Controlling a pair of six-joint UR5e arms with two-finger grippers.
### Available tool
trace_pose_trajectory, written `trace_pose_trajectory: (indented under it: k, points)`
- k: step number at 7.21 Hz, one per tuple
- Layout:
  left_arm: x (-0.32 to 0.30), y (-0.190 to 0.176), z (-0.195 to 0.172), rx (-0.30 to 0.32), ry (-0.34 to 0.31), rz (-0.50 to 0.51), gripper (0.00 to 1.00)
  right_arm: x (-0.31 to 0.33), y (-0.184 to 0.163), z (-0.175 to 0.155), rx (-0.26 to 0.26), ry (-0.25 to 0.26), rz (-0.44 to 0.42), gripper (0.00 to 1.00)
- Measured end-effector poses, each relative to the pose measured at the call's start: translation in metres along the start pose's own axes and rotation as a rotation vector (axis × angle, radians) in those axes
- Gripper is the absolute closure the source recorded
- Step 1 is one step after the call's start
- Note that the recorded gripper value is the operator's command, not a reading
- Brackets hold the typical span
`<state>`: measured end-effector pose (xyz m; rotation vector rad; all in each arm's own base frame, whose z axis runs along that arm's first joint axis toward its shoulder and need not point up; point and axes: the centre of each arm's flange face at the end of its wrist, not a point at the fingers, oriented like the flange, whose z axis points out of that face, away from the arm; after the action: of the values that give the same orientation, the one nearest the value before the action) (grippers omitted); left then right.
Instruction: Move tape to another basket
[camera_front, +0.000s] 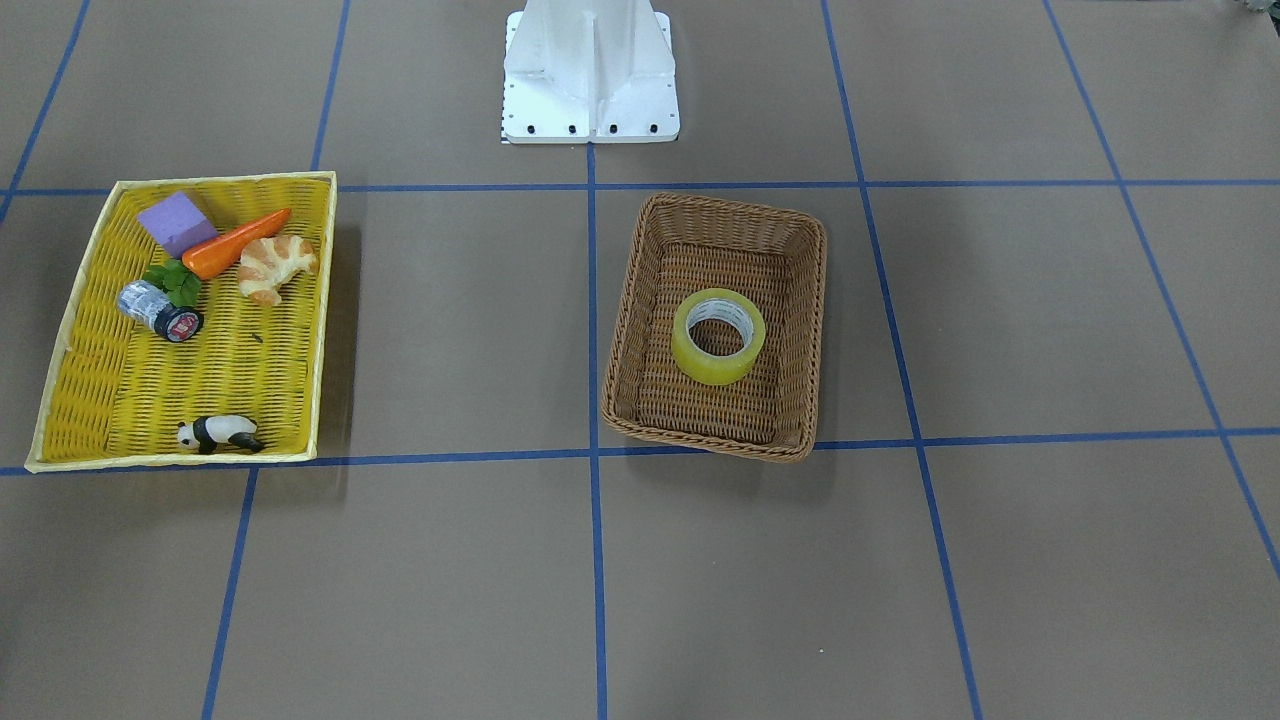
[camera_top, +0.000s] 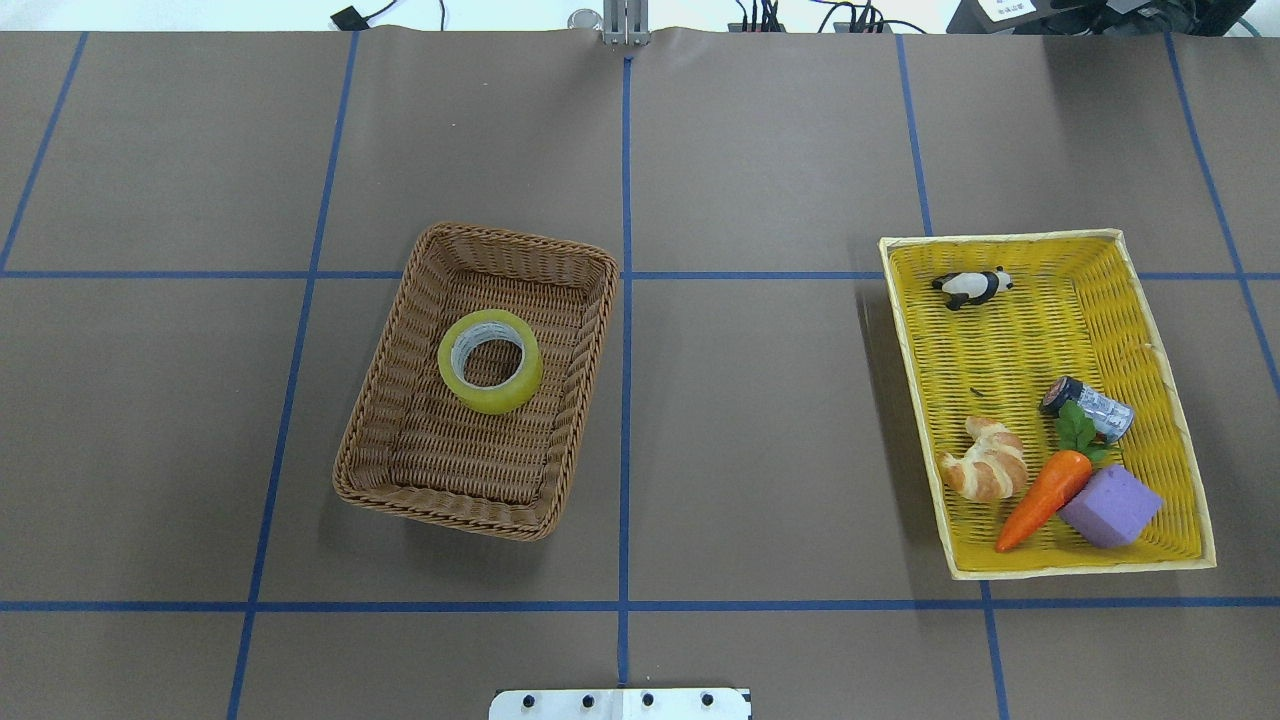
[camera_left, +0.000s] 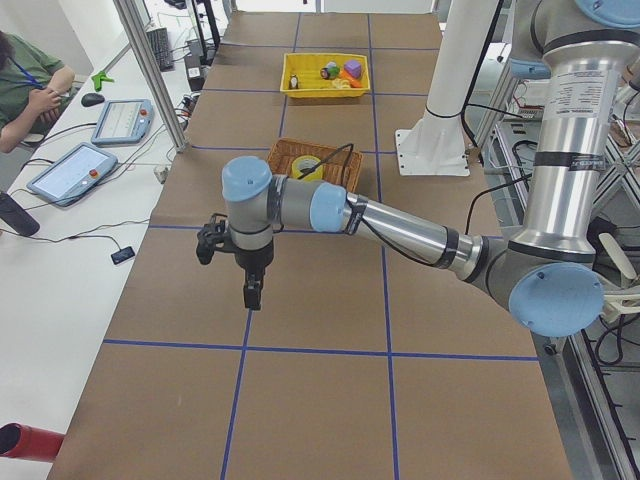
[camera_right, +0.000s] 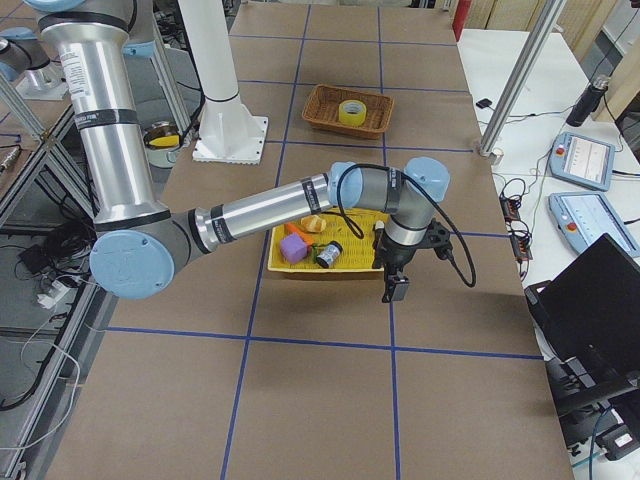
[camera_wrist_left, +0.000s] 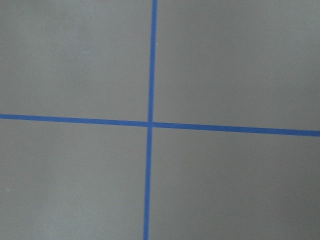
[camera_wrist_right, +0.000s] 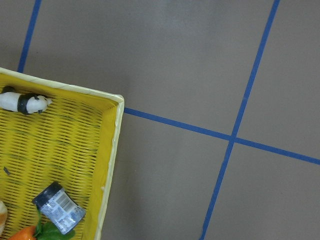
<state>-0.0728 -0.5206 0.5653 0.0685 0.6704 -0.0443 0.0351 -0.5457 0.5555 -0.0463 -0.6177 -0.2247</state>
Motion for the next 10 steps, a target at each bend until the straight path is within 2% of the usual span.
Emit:
trace_pose_trajectory:
  k: [1,3,5,10]
  points:
    - [-0.027,0.001,0.019,-0.010,0.008,0.007,0.02,0.022,0.010,0.021,0.017,-0.012,0.009,0.00]
    - [-0.050,0.013,0.039,-0.032,0.014,0.000,0.02,0.043,0.026,0.038,0.055,-0.055,0.025,0.00]
    - [-0.069,0.036,0.063,-0.060,0.015,-0.026,0.02,0.048,0.031,0.042,0.062,-0.074,0.035,0.00]
    - [-0.074,0.050,0.069,-0.064,0.016,-0.127,0.02,0.058,0.041,0.038,0.057,-0.107,0.078,0.00]
